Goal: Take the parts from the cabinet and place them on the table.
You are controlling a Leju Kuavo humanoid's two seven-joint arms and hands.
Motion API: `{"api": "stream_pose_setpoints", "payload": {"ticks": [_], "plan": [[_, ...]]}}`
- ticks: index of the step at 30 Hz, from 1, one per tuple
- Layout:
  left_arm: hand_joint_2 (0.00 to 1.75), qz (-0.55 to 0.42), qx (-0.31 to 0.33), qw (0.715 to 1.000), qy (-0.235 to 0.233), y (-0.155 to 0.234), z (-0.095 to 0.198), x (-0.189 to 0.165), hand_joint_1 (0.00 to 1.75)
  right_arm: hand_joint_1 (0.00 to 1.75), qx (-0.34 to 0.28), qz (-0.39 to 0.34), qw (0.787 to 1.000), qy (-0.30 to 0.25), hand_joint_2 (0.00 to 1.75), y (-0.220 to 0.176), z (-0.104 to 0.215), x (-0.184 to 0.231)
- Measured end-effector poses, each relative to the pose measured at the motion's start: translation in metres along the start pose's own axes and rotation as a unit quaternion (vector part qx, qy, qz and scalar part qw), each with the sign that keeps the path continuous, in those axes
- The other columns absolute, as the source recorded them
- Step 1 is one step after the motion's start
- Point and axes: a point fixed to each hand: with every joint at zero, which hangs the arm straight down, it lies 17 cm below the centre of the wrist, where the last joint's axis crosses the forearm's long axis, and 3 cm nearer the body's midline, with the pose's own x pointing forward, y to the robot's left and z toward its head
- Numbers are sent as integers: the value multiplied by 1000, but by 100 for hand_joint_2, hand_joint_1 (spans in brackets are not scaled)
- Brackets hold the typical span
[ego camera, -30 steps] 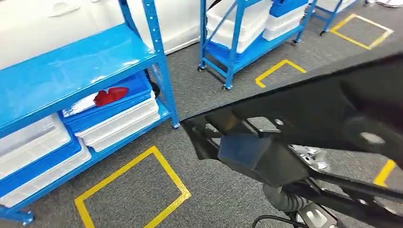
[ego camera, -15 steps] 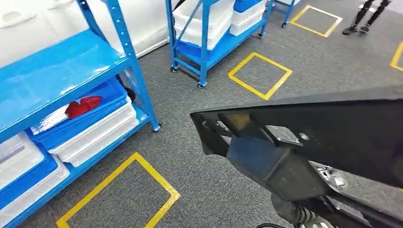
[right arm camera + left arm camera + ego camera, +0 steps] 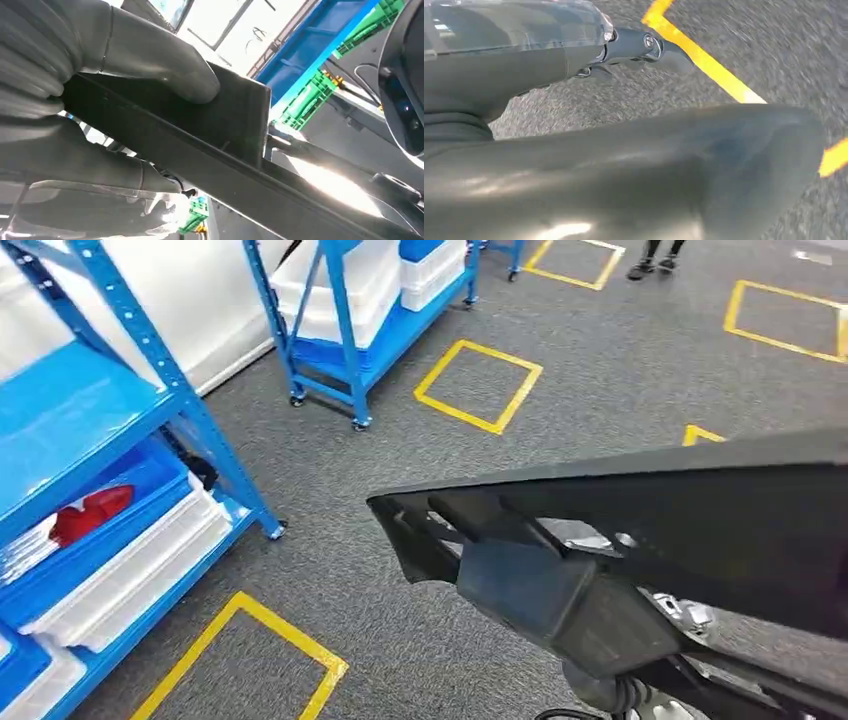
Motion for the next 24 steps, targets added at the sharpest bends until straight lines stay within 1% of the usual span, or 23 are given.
{"api": "stream_pose_setpoints", "payload": {"ticks": [5,8,14,16,17,24], "plan": [[0,-12,15,999,26,4,0,-11,0,175,1,-27,1000,5,175,5,1,-4],[0,-12,16,999,39,0,1,-17,0,175,0,-34,999,9,175,4,2,-8],[0,-12,16,999,41,-1,2,-19,0,175,0,-35,999,10,175,4,2,-8],[0,-11,10,999,47,-8,5,-26,0,175,-3,-44,998,35,175,6,13,-21],[0,-7,0,999,37,-16,6,-23,0,175,-4,-44,998,38,175,6,14,-25],[0,-9,-7,999,33,-24,5,-20,0,175,-9,-44,998,37,175,2,12,-29]]}}
